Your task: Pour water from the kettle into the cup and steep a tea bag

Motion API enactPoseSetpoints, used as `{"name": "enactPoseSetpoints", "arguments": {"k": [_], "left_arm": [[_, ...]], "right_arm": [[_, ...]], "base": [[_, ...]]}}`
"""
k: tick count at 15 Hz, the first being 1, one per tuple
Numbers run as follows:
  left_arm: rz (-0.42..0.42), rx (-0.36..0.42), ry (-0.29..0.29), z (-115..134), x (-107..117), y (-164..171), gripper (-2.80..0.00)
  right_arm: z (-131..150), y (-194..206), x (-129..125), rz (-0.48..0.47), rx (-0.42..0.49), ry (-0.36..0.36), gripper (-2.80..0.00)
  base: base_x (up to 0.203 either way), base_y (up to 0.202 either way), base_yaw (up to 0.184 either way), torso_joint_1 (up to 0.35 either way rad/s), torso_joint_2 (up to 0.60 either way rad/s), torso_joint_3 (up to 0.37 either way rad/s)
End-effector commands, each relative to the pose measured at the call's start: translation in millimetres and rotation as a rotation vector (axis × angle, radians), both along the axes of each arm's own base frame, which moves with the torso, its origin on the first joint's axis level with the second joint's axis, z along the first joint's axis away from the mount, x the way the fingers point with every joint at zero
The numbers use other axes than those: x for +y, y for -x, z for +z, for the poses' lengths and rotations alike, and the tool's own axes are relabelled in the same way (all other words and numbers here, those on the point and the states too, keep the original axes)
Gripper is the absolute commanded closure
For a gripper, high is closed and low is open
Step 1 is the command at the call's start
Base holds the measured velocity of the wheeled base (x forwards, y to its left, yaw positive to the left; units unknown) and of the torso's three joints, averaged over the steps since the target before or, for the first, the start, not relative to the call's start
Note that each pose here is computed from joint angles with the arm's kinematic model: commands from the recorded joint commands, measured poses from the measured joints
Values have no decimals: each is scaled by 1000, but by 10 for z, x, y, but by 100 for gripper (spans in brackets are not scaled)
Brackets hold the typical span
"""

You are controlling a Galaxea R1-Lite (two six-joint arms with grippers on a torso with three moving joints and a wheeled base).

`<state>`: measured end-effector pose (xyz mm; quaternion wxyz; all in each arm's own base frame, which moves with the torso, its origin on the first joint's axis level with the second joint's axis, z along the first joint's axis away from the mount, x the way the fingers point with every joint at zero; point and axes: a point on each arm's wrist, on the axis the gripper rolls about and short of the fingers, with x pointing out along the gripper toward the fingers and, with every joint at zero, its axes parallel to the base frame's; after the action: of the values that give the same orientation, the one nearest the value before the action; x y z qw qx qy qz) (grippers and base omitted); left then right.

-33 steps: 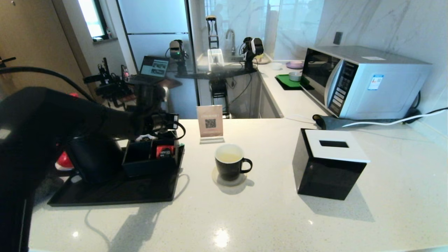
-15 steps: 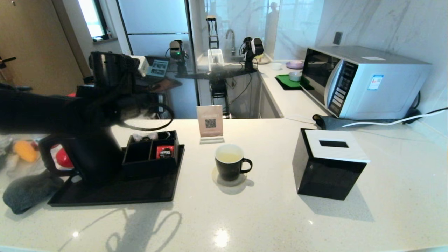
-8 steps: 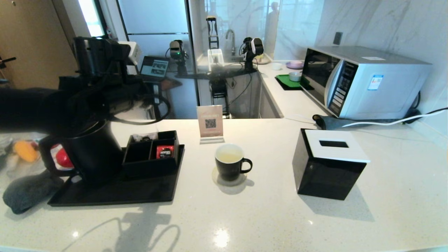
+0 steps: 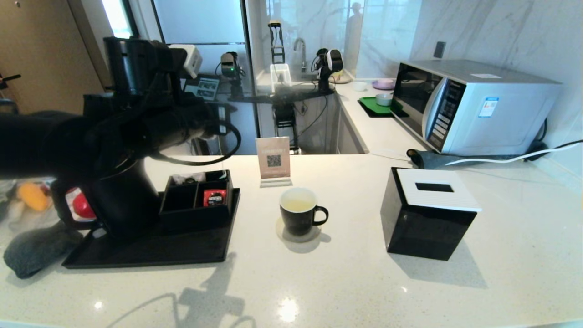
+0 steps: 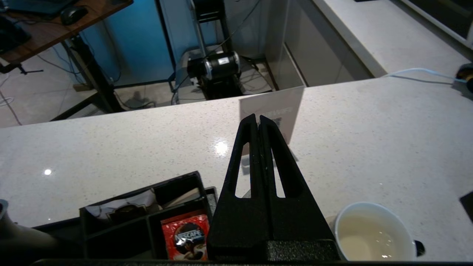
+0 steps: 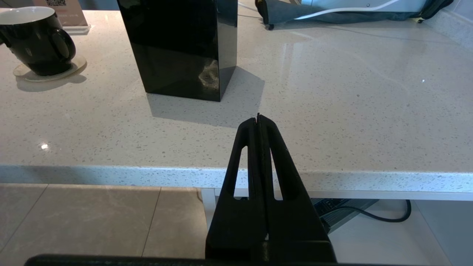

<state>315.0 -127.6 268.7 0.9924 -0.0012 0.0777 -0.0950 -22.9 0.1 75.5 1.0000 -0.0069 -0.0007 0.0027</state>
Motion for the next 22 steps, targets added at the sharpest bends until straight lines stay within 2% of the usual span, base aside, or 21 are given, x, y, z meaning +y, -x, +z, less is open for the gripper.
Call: {"name": "enactPoseSetpoints", "arguments": {"k": [1,8,11,16,19,22], "left_arm": [[-39,-6,8,30,-114,91,0],[-181,-18,15,83,-512,362,0],[-220,-9,10,105,-597,474,0],[-253,15,-1,40,-656,611,0],[-250,10,2,60,-634,632,0],[-248,18,-4,48,-611,653,0]], "right_arm": [[0,-1,0,1,1,0,0],[-1,-1,0,1,3,3,0],[2,-1,0,-1,0,3,0],[15,4,3,14,-5,94,0],[257,31,12,57,-28,91,0],[547,-103,21,131,36,86,0]], "base": [[0,0,0,0,0,0],[0,0,0,0,0,0],[0,0,0,0,0,0],[0,0,0,0,0,0],[0,0,0,0,0,0],[0,0,0,0,0,0]]}}
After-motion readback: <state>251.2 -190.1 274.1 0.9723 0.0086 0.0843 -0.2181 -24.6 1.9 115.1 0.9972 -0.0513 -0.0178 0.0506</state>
